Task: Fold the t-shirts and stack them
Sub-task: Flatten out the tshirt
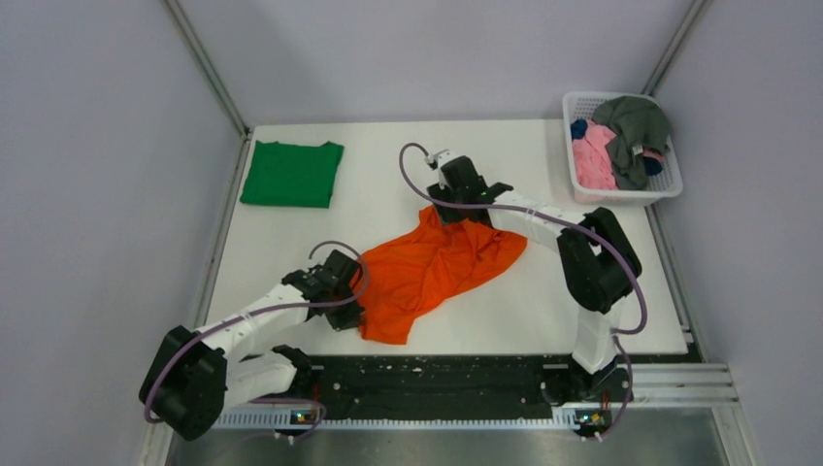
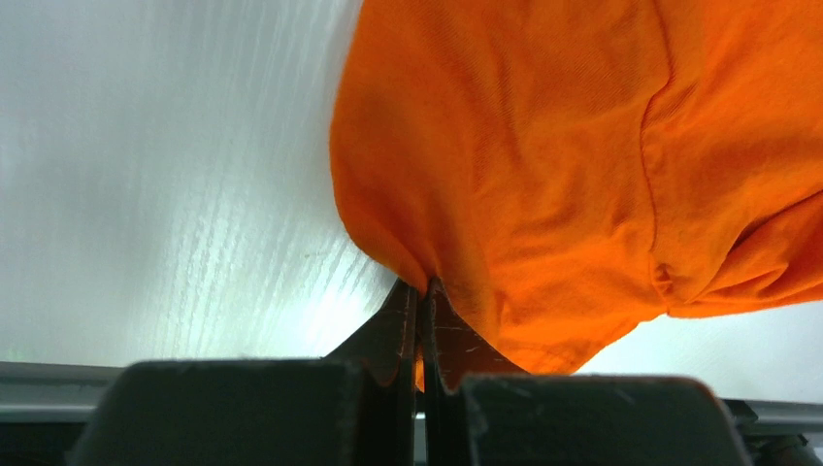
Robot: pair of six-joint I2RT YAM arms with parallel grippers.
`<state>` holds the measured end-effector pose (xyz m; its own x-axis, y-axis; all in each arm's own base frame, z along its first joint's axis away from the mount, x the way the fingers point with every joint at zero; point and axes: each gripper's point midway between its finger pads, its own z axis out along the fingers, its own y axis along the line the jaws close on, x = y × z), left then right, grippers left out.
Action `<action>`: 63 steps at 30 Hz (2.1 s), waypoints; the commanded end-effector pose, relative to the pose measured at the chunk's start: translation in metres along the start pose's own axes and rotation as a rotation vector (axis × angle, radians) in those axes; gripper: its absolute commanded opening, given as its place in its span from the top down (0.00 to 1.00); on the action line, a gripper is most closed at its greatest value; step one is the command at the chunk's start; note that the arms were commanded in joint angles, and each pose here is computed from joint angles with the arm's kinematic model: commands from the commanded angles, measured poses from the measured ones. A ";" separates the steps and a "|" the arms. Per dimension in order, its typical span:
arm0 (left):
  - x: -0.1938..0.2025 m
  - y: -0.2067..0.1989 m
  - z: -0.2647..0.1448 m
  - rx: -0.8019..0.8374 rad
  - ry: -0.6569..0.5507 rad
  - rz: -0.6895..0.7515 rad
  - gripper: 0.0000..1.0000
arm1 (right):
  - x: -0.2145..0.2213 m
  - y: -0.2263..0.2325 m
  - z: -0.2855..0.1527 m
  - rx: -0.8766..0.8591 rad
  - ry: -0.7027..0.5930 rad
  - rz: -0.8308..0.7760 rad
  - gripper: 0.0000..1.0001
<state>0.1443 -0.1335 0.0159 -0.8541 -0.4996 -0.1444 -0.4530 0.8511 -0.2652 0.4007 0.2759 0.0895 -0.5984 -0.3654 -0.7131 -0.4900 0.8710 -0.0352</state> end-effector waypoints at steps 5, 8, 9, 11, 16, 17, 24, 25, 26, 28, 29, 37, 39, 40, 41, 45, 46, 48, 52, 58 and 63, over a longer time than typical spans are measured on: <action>-0.036 -0.014 -0.018 0.081 -0.203 -0.024 1.00 | -0.016 -0.023 -0.007 0.168 -0.061 0.140 1.00; -0.050 -0.023 -0.039 0.126 -0.279 -0.028 1.00 | -0.038 -0.031 -0.041 0.188 -0.164 0.200 1.00; -0.055 -0.026 -0.048 0.144 -0.309 -0.028 1.00 | -0.044 -0.035 -0.056 0.201 -0.198 0.219 1.00; -0.068 -0.034 -0.072 0.195 -0.379 -0.029 1.00 | -0.050 -0.046 -0.086 0.241 -0.250 0.262 1.00; -0.098 -0.063 -0.168 0.422 -0.599 -0.016 1.00 | -0.063 -0.076 -0.184 0.317 -0.445 0.392 1.00; -0.103 -0.068 -0.189 0.471 -0.642 -0.005 1.00 | -0.067 -0.079 -0.206 0.314 -0.496 0.416 1.00; -0.114 -0.097 -0.361 0.835 -0.923 0.101 1.00 | -0.105 -0.077 -0.365 0.124 -0.837 0.472 1.00; -0.112 -0.101 -0.384 0.887 -0.950 0.124 1.00 | -0.108 -0.077 -0.391 0.091 -0.888 0.484 1.00; -0.108 -0.105 -0.407 0.940 -0.969 0.151 1.00 | -0.114 -0.076 -0.418 0.053 -0.942 0.492 1.00; -0.097 -0.111 -0.450 1.053 -1.003 0.218 1.00 | -0.120 -0.070 -0.460 -0.027 -1.022 0.492 1.00; -0.091 -0.113 -0.469 1.101 -1.019 0.251 1.00 | -0.122 -0.065 -0.480 -0.072 -1.050 0.484 1.00; -0.045 -0.102 -0.574 1.386 -1.102 0.429 1.00 | -0.125 -0.022 -0.577 -0.393 -1.179 0.344 1.00; -0.040 -0.098 -0.588 1.412 -1.124 0.441 1.00 | -0.125 -0.021 -0.592 -0.412 -1.207 0.337 1.00; -0.039 -0.096 -0.594 1.419 -1.137 0.444 1.00 | -0.125 -0.022 -0.599 -0.414 -1.223 0.338 1.00; -0.039 -0.094 -0.600 1.423 -1.152 0.446 1.00 | -0.125 -0.024 -0.603 -0.409 -1.233 0.342 1.00; -0.058 -0.100 -0.610 1.364 -1.222 0.406 1.00 | -0.125 -0.038 -0.598 -0.338 -1.246 0.391 1.00; -0.068 -0.106 -0.608 1.332 -1.242 0.389 1.00 | -0.125 -0.045 -0.592 -0.294 -1.245 0.420 1.00; -0.103 -0.121 -0.593 1.206 -1.278 0.307 1.00 | -0.125 -0.057 -0.575 -0.218 -1.229 0.461 1.00; -0.185 -0.157 -0.526 0.827 -1.299 0.182 1.00 | -0.118 -0.107 -0.519 0.107 -1.151 0.611 1.00; -0.300 -0.187 -0.351 0.336 -1.118 0.096 1.00 | -0.081 -0.164 -0.394 0.668 -0.887 0.704 1.00; -0.371 -0.199 -0.164 0.166 -0.825 0.112 1.00 | -0.050 -0.204 -0.236 0.685 -0.596 0.733 1.00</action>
<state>0.4557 -0.1007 0.3925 -0.2076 -0.4323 -0.8775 -0.1694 0.8994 -0.4030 0.3209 0.0629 0.3857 0.0088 0.3246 -0.9458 0.2524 0.9145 0.3162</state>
